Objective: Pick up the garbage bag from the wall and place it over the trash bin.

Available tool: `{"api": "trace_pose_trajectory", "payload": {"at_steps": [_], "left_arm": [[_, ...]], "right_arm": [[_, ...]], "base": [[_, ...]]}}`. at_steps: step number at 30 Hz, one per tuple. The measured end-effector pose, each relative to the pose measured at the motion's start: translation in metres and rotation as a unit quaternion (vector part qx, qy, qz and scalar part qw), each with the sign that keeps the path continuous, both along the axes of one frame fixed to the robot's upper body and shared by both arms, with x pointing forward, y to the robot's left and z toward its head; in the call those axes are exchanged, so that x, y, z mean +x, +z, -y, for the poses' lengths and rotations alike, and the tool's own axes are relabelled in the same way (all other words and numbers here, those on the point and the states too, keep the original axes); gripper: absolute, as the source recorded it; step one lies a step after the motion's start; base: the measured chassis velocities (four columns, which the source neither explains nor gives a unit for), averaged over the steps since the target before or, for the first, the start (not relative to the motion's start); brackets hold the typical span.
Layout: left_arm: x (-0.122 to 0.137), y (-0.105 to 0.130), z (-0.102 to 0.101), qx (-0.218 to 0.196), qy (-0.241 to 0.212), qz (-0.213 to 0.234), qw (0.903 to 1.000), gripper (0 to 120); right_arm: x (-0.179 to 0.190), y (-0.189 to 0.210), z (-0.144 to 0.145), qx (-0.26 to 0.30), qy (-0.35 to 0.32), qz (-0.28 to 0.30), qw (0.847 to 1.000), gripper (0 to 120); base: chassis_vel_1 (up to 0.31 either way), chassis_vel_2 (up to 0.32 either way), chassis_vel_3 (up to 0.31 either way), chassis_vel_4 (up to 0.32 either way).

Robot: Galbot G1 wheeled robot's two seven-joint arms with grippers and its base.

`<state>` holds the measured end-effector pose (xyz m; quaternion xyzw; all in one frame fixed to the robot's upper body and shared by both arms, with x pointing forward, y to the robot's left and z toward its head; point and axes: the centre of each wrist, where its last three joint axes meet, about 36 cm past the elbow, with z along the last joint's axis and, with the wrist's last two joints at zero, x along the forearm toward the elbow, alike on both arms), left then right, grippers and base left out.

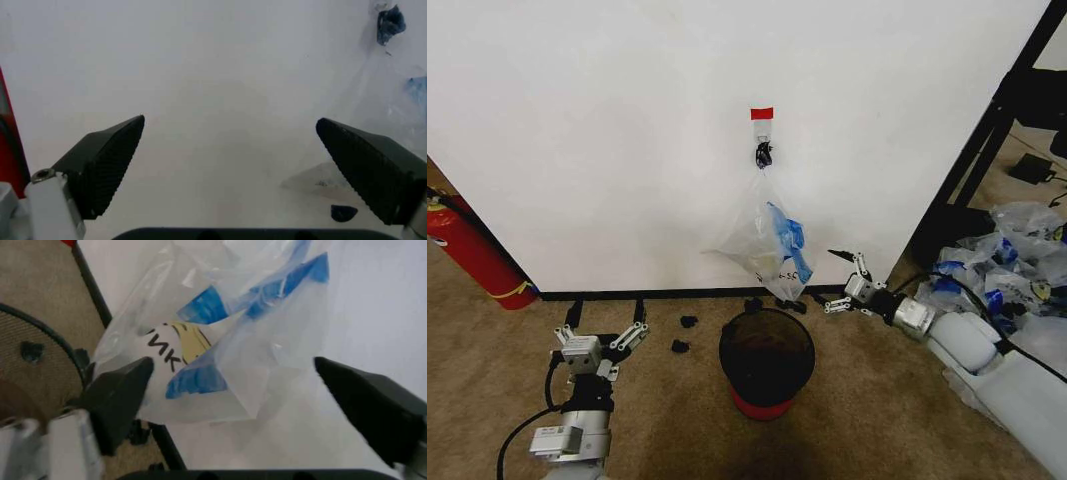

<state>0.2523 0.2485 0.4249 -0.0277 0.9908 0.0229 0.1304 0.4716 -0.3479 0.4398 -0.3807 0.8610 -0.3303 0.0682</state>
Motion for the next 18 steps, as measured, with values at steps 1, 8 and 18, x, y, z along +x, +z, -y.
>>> {"api": "trace_pose_trajectory", "payload": {"at_steps": [1,8,18], "left_arm": [[0.0000,0.0000,0.0000,0.000,0.000,0.000,1.0000,100],[-0.0004,-0.0016,-0.0005,0.000,0.002,-0.001,1.0000,100],[-0.0025,-0.0004,0.0007,0.002,0.001,0.000,1.0000,100]], "right_arm": [[0.0000,0.0000,0.0000,0.000,0.000,0.000,1.000,88],[0.0038,-0.0002,0.0001,0.028,-0.015,0.005,0.999,61],[0.0010,-0.0051,0.0062,0.056,-0.048,-0.013,0.997,27]], "base": [[0.000,0.000,0.000,0.000],[0.000,0.000,0.000,0.000],[0.000,0.000,0.000,0.000]]}}
